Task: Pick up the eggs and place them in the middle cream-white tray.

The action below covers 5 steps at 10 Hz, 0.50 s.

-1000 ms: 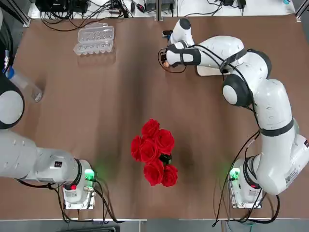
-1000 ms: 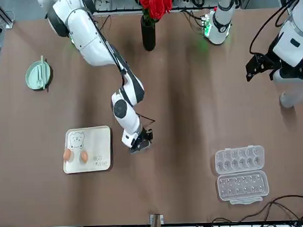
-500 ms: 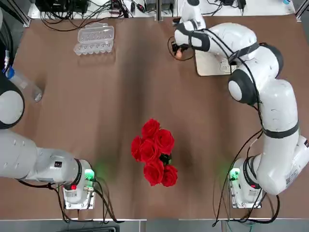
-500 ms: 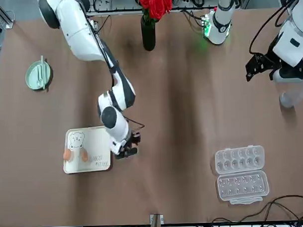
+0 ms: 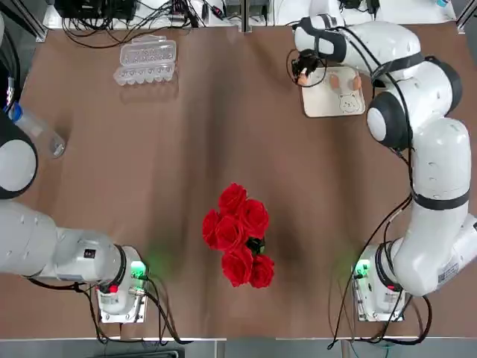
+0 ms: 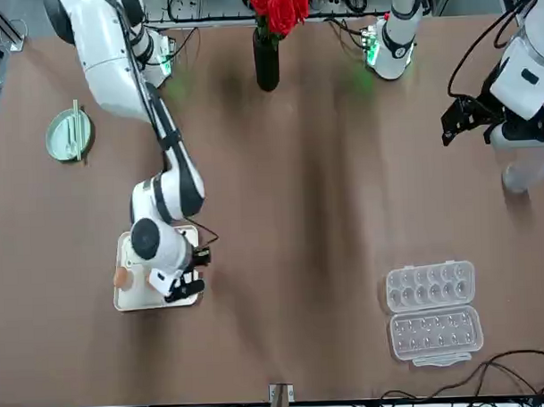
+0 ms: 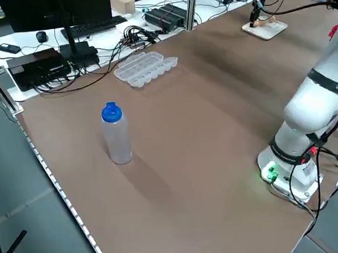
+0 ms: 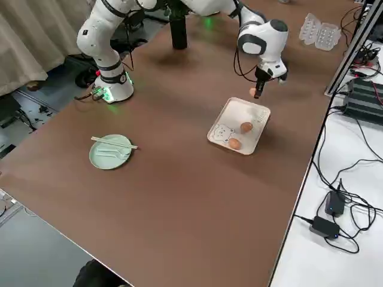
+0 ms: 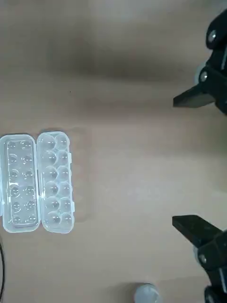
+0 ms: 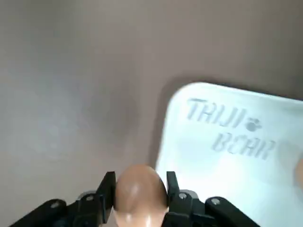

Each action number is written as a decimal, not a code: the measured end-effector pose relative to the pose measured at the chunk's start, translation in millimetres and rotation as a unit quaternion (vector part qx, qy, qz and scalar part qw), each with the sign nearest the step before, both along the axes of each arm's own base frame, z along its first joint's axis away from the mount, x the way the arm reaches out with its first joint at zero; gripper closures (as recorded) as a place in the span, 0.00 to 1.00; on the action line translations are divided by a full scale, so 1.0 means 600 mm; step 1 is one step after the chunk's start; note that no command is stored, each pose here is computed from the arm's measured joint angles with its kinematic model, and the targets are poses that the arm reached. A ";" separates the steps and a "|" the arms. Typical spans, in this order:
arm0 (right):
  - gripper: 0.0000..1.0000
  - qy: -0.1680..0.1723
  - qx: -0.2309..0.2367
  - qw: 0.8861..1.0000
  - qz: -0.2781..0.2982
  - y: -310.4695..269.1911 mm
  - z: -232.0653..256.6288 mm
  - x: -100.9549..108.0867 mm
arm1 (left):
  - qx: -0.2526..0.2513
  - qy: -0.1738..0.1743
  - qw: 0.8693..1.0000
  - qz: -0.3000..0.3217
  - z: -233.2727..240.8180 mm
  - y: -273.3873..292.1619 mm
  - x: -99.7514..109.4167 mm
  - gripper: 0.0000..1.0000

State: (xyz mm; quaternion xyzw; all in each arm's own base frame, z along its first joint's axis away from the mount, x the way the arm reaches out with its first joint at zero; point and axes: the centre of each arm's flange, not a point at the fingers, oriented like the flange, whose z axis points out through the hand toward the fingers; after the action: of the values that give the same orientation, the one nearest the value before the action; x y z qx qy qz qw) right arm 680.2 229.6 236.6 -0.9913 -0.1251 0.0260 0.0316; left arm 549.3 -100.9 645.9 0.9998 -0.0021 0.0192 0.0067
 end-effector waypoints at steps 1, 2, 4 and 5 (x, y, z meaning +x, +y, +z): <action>0.52 -0.006 0.000 1.000 0.008 -0.027 -0.012 -0.002 | 0.000 0.000 1.000 0.000 0.000 0.000 0.000 0.00; 0.52 -0.014 0.000 1.000 0.014 -0.050 -0.029 -0.007 | 0.000 0.000 1.000 0.000 0.000 0.000 0.000 0.00; 0.52 -0.030 -0.001 0.999 0.025 -0.077 -0.055 -0.014 | 0.000 0.000 1.000 0.000 0.000 0.000 0.000 0.00; 0.52 -0.033 -0.001 0.999 0.030 -0.086 -0.059 -0.013 | 0.000 0.000 1.000 0.000 0.000 0.000 0.000 0.00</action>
State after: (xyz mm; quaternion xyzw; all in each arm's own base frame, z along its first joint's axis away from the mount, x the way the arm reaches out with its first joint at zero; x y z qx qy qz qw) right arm 672.4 178.0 201.4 -0.9875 -0.1557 -0.0060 0.0253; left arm 549.3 -100.8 646.0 0.9998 -0.0020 0.0193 0.0067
